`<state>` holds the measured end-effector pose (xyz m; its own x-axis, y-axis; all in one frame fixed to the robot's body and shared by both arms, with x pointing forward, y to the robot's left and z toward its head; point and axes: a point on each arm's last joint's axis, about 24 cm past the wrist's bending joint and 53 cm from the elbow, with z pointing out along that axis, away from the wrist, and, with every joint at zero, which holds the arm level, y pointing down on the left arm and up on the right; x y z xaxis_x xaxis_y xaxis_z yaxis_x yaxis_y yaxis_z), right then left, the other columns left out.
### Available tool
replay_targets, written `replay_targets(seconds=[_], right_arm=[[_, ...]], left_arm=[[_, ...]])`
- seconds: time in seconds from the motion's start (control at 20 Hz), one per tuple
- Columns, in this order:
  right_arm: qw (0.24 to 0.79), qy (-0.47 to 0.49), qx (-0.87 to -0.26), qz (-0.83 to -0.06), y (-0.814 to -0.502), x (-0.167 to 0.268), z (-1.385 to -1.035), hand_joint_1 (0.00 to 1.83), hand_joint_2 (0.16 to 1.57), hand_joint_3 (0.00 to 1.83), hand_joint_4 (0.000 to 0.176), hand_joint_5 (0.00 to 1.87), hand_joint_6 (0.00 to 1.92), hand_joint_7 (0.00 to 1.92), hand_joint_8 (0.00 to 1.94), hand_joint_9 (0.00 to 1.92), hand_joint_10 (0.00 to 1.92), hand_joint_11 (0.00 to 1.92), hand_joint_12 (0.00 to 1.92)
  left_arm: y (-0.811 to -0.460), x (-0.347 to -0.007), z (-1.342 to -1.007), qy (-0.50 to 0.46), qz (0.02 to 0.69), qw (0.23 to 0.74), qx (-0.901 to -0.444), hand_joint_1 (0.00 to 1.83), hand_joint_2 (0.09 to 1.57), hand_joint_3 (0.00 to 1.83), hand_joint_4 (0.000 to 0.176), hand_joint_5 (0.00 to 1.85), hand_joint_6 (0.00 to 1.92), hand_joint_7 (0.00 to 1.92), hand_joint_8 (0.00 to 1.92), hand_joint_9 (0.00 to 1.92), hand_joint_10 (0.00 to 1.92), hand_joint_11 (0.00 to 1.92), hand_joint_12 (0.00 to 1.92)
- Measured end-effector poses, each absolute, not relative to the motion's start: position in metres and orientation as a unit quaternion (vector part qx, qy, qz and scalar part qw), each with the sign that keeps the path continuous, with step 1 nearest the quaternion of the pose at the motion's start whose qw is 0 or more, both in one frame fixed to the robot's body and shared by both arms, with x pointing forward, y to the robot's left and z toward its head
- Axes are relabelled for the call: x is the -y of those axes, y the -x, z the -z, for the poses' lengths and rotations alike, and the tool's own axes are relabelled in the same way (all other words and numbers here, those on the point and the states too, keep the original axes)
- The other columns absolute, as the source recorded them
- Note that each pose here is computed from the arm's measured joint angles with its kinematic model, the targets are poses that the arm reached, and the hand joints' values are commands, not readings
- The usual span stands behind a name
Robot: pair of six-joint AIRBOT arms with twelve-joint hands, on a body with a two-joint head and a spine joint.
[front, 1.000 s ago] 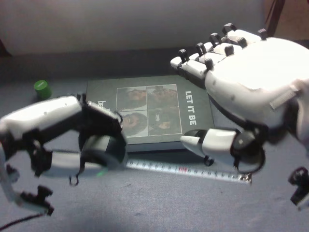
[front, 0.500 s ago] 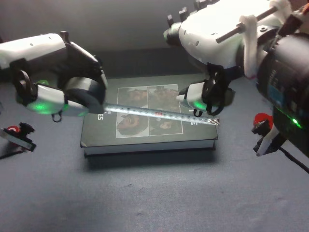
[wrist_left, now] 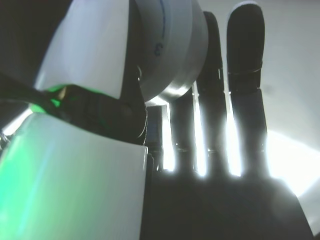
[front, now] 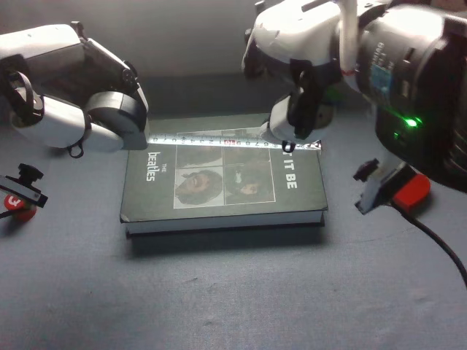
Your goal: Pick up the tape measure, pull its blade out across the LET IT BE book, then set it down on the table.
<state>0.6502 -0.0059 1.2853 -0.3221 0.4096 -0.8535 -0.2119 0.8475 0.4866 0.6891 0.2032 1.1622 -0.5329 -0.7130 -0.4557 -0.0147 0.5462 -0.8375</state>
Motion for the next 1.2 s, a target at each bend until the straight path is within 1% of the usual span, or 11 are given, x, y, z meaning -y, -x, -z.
replay_targets(seconds=[0.15, 0.3, 0.35, 0.5, 0.75, 0.85, 0.95, 1.2], right_arm=[[0.592, -0.069, -0.759, -0.262, -0.663, 0.008, -1.291, 1.02, 1.11, 0.00, 0.000, 0.68, 0.02, 0.72, 0.01, 0.68, 0.03, 0.33, 0.94], [0.607, -0.055, -0.748, -0.260, -0.664, 0.002, -1.296, 1.03, 1.11, 0.00, 0.000, 0.68, 0.01, 0.74, 0.01, 0.71, 0.03, 0.35, 0.94], [0.607, -0.054, -0.748, -0.263, -0.663, -0.001, -1.294, 1.03, 1.11, 0.00, 0.000, 0.68, 0.01, 0.75, 0.01, 0.72, 0.03, 0.35, 0.94], [0.600, -0.051, -0.750, -0.274, -0.662, -0.011, -1.291, 1.03, 1.11, 0.00, 0.000, 0.68, 0.01, 0.76, 0.01, 0.73, 0.03, 0.37, 0.94], [0.603, -0.062, -0.750, -0.262, -0.673, -0.004, -1.290, 1.04, 1.12, 0.00, 0.000, 0.70, 0.01, 0.77, 0.01, 0.72, 0.02, 0.35, 0.93], [0.596, -0.067, -0.757, -0.259, -0.675, -0.001, -1.285, 1.05, 1.12, 0.00, 0.000, 0.71, 0.01, 0.77, 0.01, 0.73, 0.02, 0.34, 0.93], [0.587, -0.074, -0.763, -0.260, -0.676, -0.001, -1.281, 1.05, 1.12, 0.00, 0.000, 0.71, 0.01, 0.77, 0.01, 0.73, 0.02, 0.34, 0.93], [0.586, -0.069, -0.766, -0.255, -0.677, 0.000, -1.279, 1.05, 1.12, 0.00, 0.000, 0.72, 0.01, 0.79, 0.01, 0.74, 0.02, 0.36, 0.94]], left_arm=[[-0.690, -0.205, -1.163, 0.257, 0.423, 0.415, -0.763, 1.38, 1.10, 0.00, 0.000, 0.95, 0.89, 1.03, 0.83, 0.96, 1.24, 0.84, 1.16], [-0.691, -0.206, -1.164, 0.272, 0.430, 0.409, -0.757, 1.38, 1.10, 0.00, 0.000, 0.96, 0.90, 1.02, 0.85, 0.95, 1.23, 0.84, 1.16], [-0.691, -0.206, -1.164, 0.280, 0.434, 0.406, -0.754, 1.38, 1.10, 0.00, 0.000, 0.98, 0.87, 1.04, 0.84, 0.94, 1.24, 0.83, 1.17], [-0.692, -0.205, -1.167, 0.279, 0.439, 0.410, -0.750, 1.38, 1.09, 0.00, 0.000, 0.98, 0.88, 1.04, 0.82, 0.94, 1.24, 0.83, 1.17], [-0.691, -0.205, -1.169, 0.277, 0.448, 0.415, -0.742, 1.38, 1.10, 0.00, 0.000, 0.97, 0.88, 1.05, 0.81, 0.94, 1.25, 0.83, 1.17], [-0.689, -0.204, -1.167, 0.274, 0.450, 0.412, -0.743, 1.38, 1.10, 0.00, 0.000, 0.98, 0.88, 1.04, 0.81, 0.94, 1.25, 0.84, 1.18], [-0.689, -0.205, -1.164, 0.264, 0.447, 0.411, -0.749, 1.38, 1.10, 0.00, 0.000, 0.99, 0.87, 1.04, 0.82, 0.94, 1.25, 0.85, 1.18], [-0.689, -0.209, -1.164, 0.244, 0.450, 0.417, -0.751, 1.38, 1.09, 0.00, 0.000, 1.01, 0.83, 1.04, 0.81, 0.95, 1.23, 0.86, 1.17]])
